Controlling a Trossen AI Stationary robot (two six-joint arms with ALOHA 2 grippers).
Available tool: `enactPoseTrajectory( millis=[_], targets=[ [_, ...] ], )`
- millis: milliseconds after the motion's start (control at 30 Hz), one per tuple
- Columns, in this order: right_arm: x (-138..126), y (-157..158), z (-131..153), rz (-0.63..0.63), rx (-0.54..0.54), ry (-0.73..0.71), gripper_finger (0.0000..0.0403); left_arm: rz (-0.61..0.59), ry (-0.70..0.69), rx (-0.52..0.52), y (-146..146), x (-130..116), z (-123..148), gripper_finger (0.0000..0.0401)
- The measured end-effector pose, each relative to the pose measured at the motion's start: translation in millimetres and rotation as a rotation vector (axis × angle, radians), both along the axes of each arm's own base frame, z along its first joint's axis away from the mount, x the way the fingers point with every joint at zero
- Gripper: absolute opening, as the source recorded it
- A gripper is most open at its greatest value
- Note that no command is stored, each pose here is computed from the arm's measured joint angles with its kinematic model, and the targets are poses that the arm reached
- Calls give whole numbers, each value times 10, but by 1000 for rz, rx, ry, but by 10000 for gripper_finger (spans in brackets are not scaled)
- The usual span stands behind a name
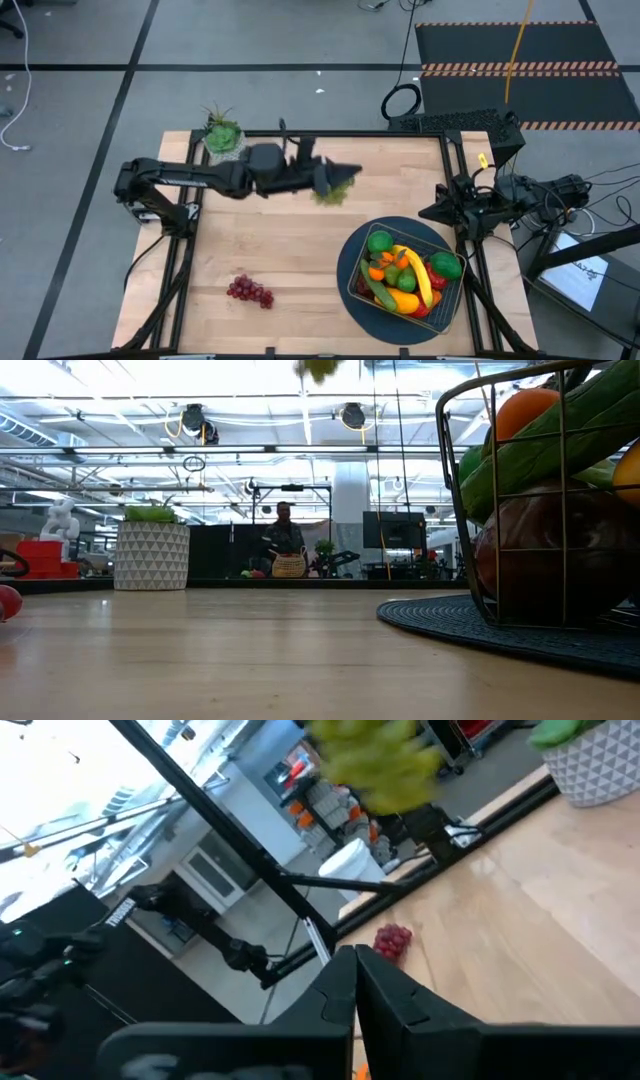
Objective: Build produce basket
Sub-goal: Put the top grapes into the gold wire basket
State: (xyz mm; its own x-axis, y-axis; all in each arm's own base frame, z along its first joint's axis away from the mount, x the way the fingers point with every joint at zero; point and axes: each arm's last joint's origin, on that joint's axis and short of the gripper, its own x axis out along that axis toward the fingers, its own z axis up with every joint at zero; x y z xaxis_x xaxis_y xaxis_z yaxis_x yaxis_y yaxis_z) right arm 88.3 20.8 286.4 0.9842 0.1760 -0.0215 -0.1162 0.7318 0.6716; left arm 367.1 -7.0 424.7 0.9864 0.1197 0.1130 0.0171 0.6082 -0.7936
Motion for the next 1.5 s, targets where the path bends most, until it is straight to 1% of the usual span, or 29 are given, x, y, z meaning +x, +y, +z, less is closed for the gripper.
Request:
enactPoseTrajectory(
  millis=[67,133,300,467,600,700,833,933,1167,1267,1400,1500],
  targets=[
    [-18,-5,-12,0,-2,9,0,-20,-23,9,-115,84,-39,4],
    [-35,-9,-14,-1,-2,9,0,-38,-13,33,-211,153,-40,3],
    [-84,-25,-1,-10,-18,-16,0,-74,-3,147,-404,438,57,4],
    [-157,-69,74,-95,-23,-18,0,-133,57,234,-478,776,105,2],
    [-253,-120,217,-181,-66,-9,0,-188,84,276,-525,1028,57,7],
    [-321,-153,324,-235,-121,-25,0,-215,86,287,-534,1175,-29,6],
    [-380,-183,423,-285,-183,-52,0,-237,120,262,-555,1315,-223,3],
    [-393,-188,430,-290,-220,-45,0,-255,142,270,-581,1400,-362,7],
    [-388,-189,406,-295,-263,-19,0,-306,163,267,-650,1649,-779,7],
    [-390,-195,408,-315,-263,-19,0,-327,192,251,-662,1704,-910,11],
    [-390,-195,412,-314,-260,-23,0,-370,206,250,-678,1708,-946,5],
    [-390,-194,411,-313,-258,-22,0,-391,257,263,-695,1695,-990,6]
  ],
)
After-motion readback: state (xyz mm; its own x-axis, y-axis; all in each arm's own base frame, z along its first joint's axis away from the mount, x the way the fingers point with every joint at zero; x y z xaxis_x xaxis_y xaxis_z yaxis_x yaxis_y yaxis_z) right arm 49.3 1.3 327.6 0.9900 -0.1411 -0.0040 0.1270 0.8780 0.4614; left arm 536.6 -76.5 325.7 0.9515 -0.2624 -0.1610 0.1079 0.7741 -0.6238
